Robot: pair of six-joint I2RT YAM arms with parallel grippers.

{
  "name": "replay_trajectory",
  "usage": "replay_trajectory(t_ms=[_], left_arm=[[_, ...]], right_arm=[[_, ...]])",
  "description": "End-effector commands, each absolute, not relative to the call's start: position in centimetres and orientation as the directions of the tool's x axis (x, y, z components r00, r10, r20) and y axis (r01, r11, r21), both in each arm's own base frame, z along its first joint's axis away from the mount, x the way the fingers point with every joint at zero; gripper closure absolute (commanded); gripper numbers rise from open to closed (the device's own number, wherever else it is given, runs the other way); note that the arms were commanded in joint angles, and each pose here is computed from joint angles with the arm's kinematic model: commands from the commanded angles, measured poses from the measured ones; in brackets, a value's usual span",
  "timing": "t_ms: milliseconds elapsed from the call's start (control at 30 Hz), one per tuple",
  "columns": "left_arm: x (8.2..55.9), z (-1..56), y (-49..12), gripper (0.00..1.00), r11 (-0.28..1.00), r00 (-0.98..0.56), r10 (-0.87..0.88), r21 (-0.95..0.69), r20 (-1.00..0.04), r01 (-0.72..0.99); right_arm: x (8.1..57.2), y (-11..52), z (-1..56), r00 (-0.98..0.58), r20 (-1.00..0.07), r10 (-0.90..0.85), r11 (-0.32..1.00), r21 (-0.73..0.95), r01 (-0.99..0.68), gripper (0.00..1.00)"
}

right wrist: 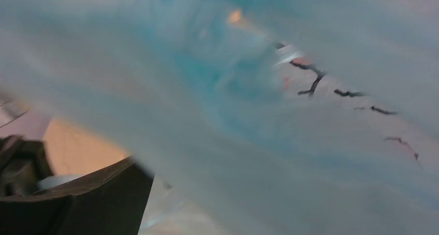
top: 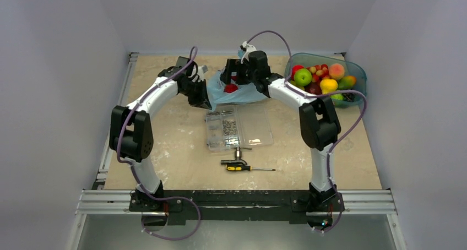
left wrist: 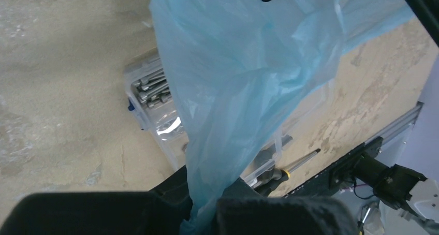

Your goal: Take the fake fruits out of the plastic bag

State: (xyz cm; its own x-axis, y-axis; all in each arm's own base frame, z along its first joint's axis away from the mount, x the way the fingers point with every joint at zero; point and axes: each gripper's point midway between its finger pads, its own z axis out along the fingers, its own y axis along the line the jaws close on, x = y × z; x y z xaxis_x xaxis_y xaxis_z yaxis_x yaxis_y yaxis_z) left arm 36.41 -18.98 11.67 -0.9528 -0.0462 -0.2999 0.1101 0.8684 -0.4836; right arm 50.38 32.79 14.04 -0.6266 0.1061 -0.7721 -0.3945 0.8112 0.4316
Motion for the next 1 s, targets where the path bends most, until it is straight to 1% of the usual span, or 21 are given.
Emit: replay_trajectory(t_ms=[0, 33, 67, 133, 200, 333, 367, 400, 433, 467, 600, 667, 733, 833, 867, 900, 967], left_arm=[[36.6, 13.8, -21.6, 1.0, 0.781, -0.947, -0.046, -0.602, -0.318, 0.165], [36.7, 14.1, -21.5, 1.0, 0.782, -0.944, -0.047, -0.6, -0.328, 0.17], [36.8, 14.3, -21.2, 1.0, 0.79, -0.938, -0.049, -0.588, -0.342, 0.173], [36.9, 14.6, -20.6, 1.0, 0.811, -0.927, -0.052, -0.557, -0.372, 0.178], [37.1, 15.1, -20.1, 1.0, 0.823, -0.915, -0.061, -0.539, -0.398, 0.179], [37.2, 15.5, -19.6, 1.0, 0.839, -0.904, -0.088, -0.521, -0.418, 0.16], [37.3, 15.5, -19.4, 1.0, 0.845, -0.903, -0.094, -0.513, -0.42, 0.15], [37.4, 15.3, -19.1, 1.0, 0.853, -0.902, -0.1, -0.503, -0.419, 0.139], [37.4, 15.1, -18.9, 1.0, 0.859, -0.903, -0.106, -0.495, -0.417, 0.128], [37.5, 14.9, -18.7, 1.0, 0.863, -0.904, -0.111, -0.491, -0.412, 0.118], [37.7, 13.0, -18.1, 1.0, 0.884, -0.926, -0.098, -0.46, -0.364, 0.087], [37.9, 12.1, -17.7, 1.0, 0.896, -0.936, -0.092, -0.439, -0.341, 0.072], [38.0, 11.6, -17.3, 1.0, 0.904, -0.937, -0.094, -0.424, -0.335, 0.061], [37.9, 11.9, -17.3, 1.0, 0.902, -0.936, -0.092, -0.426, -0.34, 0.066], [37.8, 12.1, -17.4, 1.0, 0.899, -0.934, -0.091, -0.432, -0.344, 0.071], [37.7, 12.4, -17.5, 1.0, 0.895, -0.932, -0.09, -0.439, -0.351, 0.078], [37.7, 13.5, -17.9, 1.0, 0.88, -0.925, -0.08, -0.463, -0.372, 0.11]], right_arm=[[49.1, 33.8, 22.2, -0.486, -0.845, 0.222, 0.693, 0.488, -0.531, 0.01], [49.3, 33.3, 22.3, -0.485, -0.843, 0.235, 0.717, 0.487, -0.498, 0.02], [49.5, 32.6, 22.1, -0.493, -0.836, 0.241, 0.746, 0.485, -0.456, 0.05], [49.1, 31.5, 20.8, -0.52, -0.824, 0.224, 0.785, 0.468, -0.405, 0.17], [47.8, 30.7, 19.2, -0.525, -0.827, 0.199, 0.802, 0.446, -0.398, 0.27], [46.6, 28.3, 15.1, -0.535, -0.824, 0.187, 0.855, 0.404, -0.324, 0.47], [46.8, 27.2, 13.6, -0.54, -0.826, 0.159, 0.89, 0.357, -0.283, 0.52], [47.0, 26.1, 12.2, -0.544, -0.828, 0.134, 0.92, 0.308, -0.241, 0.62], [46.9, 25.4, 10.8, -0.557, -0.824, 0.108, 0.937, 0.271, -0.22, 0.68], [47.0, 25.0, 9.8, -0.548, -0.832, 0.092, 0.945, 0.246, -0.216, 0.71], [46.8, 24.8, 6.7, -0.524, -0.85, 0.053, 0.944, 0.213, -0.251, 0.72], [47.6, 24.7, 6.9, -0.484, -0.875, 0.027, 0.948, 0.176, -0.266, 0.72], [48.5, 24.4, 7.4, -0.455, -0.89, 0.022, 0.958, 0.149, -0.244, 0.71], [49.6, 24.6, 8.4, -0.465, -0.885, 0.016, 0.964, 0.138, -0.229, 0.69], [50.1, 25.0, 9.8, -0.466, -0.884, 0.022, 0.963, 0.144, -0.227, 0.67], [49.7, 25.6, 10.6, -0.482, -0.876, 0.024, 0.955, 0.162, -0.247, 0.63], [48.6, 26.8, 12.9, -0.49, -0.87, 0.063, 0.936, 0.221, -0.272, 0.51]])
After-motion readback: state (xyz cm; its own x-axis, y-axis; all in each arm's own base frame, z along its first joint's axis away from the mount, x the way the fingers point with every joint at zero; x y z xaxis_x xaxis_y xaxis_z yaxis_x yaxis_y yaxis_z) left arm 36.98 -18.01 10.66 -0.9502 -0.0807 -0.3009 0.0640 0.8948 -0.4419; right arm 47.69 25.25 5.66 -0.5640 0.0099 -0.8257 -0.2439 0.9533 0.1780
